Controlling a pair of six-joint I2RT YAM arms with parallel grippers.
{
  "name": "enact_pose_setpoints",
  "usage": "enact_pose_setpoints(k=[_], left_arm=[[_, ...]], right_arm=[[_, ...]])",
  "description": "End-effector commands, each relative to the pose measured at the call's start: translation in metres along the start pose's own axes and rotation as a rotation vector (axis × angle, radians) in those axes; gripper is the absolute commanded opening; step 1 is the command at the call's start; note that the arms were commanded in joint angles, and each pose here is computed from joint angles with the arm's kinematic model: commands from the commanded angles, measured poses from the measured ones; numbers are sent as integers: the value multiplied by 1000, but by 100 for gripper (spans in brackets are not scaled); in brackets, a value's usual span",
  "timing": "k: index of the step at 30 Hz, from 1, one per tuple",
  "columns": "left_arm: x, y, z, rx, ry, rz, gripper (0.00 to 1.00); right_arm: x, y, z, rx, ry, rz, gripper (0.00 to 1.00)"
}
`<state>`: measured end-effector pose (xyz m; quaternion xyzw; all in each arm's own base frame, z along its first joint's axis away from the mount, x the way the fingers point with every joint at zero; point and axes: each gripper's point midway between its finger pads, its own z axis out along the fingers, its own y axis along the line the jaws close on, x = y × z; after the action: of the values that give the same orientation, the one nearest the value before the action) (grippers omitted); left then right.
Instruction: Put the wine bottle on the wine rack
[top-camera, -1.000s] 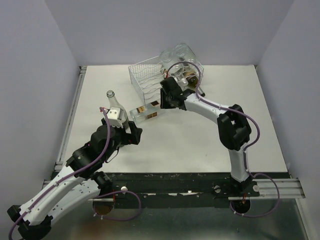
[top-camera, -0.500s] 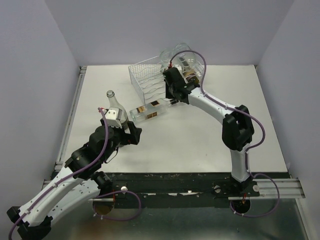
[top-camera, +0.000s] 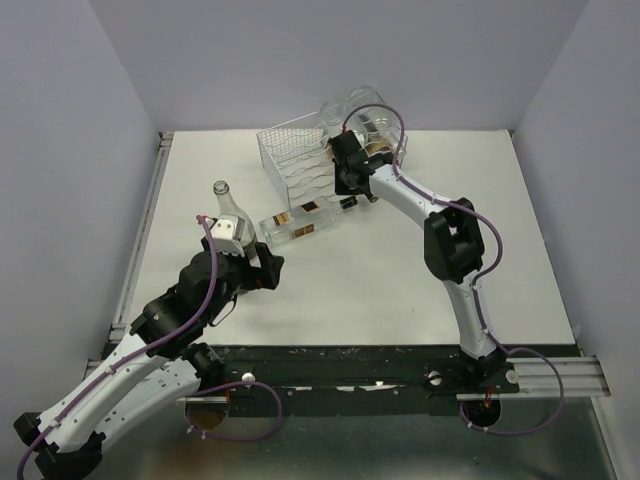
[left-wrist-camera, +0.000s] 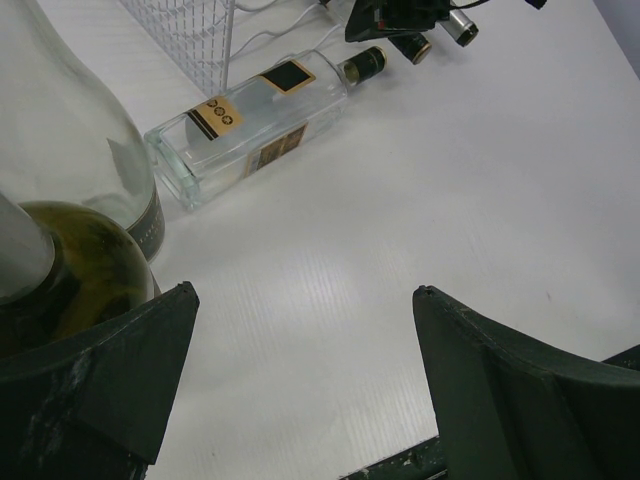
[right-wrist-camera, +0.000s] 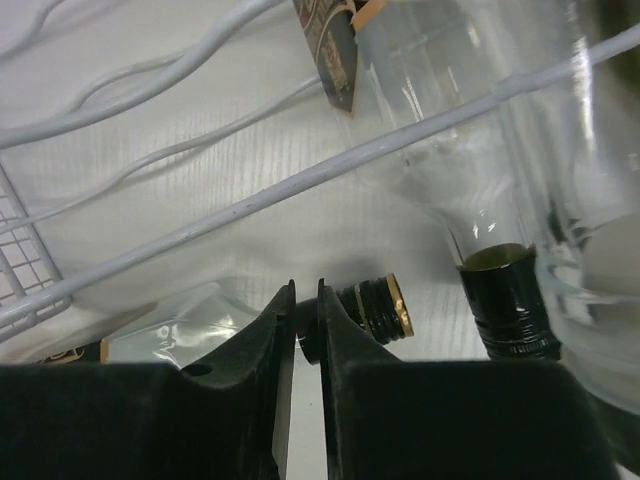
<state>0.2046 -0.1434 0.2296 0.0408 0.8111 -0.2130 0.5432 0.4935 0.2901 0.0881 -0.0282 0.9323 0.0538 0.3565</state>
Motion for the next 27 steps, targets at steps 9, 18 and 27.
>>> enact_pose_setpoints(k=[9, 18, 27], left_arm=[[2, -3, 2, 12, 5, -10, 99], [10, -4, 8, 6, 50, -7, 99], [22, -10, 19, 22, 91, -16, 99]], right_arm=[[50, 13, 12, -83, 185, -56, 31], [80, 5, -8, -118, 263, -98, 33], [117, 1, -53, -217, 295, -125, 33]])
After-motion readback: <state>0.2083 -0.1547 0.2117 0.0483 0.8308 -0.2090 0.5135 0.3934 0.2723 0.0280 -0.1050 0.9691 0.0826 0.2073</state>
